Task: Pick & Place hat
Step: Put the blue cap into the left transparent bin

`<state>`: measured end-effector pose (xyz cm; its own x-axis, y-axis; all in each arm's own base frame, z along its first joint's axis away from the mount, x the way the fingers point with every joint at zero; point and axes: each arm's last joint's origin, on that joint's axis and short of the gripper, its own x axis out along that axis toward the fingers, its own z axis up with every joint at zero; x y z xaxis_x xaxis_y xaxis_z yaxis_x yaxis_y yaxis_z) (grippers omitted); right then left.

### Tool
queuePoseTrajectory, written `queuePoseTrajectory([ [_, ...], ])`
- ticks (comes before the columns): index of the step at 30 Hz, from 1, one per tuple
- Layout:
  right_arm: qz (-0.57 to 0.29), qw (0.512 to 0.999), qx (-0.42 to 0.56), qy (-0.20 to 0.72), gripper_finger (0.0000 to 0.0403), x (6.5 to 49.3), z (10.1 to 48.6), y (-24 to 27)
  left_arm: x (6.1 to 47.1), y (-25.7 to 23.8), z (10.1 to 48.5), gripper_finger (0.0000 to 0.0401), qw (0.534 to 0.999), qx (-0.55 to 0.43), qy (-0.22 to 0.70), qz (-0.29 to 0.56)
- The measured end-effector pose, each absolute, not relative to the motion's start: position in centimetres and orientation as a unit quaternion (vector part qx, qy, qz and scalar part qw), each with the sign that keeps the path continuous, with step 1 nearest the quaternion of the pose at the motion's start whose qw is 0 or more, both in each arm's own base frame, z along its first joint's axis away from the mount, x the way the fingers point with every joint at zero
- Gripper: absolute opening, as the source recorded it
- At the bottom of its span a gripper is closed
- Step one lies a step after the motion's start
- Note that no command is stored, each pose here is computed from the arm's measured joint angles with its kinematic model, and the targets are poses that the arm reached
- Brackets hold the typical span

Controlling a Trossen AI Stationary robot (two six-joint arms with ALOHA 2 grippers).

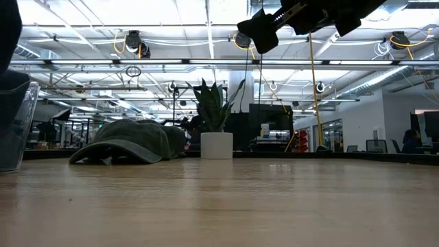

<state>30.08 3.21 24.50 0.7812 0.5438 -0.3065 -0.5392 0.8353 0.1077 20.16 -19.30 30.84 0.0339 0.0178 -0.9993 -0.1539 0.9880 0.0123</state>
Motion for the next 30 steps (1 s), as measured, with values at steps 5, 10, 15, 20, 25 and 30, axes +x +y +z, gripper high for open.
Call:
queuePoseTrajectory([
  [5, 0.287, 0.944, 0.008, 0.165, 0.0348, 30.1, 24.5, 3.2, 20.4, -19.5, 32.1, 0.0066, 0.734, -0.052, 0.677, 0.038],
  [10, 0.286, 0.944, 0.010, 0.166, 0.0348, 30.1, 24.5, 3.2, 20.1, -19.7, 32.1, 0.0065, 0.731, -0.056, 0.678, 0.042],
  [15, 0.286, 0.944, 0.010, 0.166, 0.0348, 30.1, 24.5, 3.2, 19.8, -19.0, 32.9, 0.0065, 0.743, -0.043, 0.667, 0.027],
  [20, 0.286, 0.944, 0.010, 0.166, 0.0348, 30.1, 24.5, 3.2, 18.7, -18.1, 34.5, 0.0065, 0.757, -0.073, 0.650, 0.016],
  [25, 0.286, 0.944, 0.011, 0.166, 0.0348, 30.1, 24.5, 3.2, 17.9, -17.2, 35.7, 0.0065, 0.770, -0.118, 0.626, 0.040],
  [30, 0.286, 0.944, 0.010, 0.166, 0.0348, 30.1, 24.5, 3.2, 17.8, -17.3, 35.9, 0.0065, 0.782, -0.141, 0.604, 0.065],
])
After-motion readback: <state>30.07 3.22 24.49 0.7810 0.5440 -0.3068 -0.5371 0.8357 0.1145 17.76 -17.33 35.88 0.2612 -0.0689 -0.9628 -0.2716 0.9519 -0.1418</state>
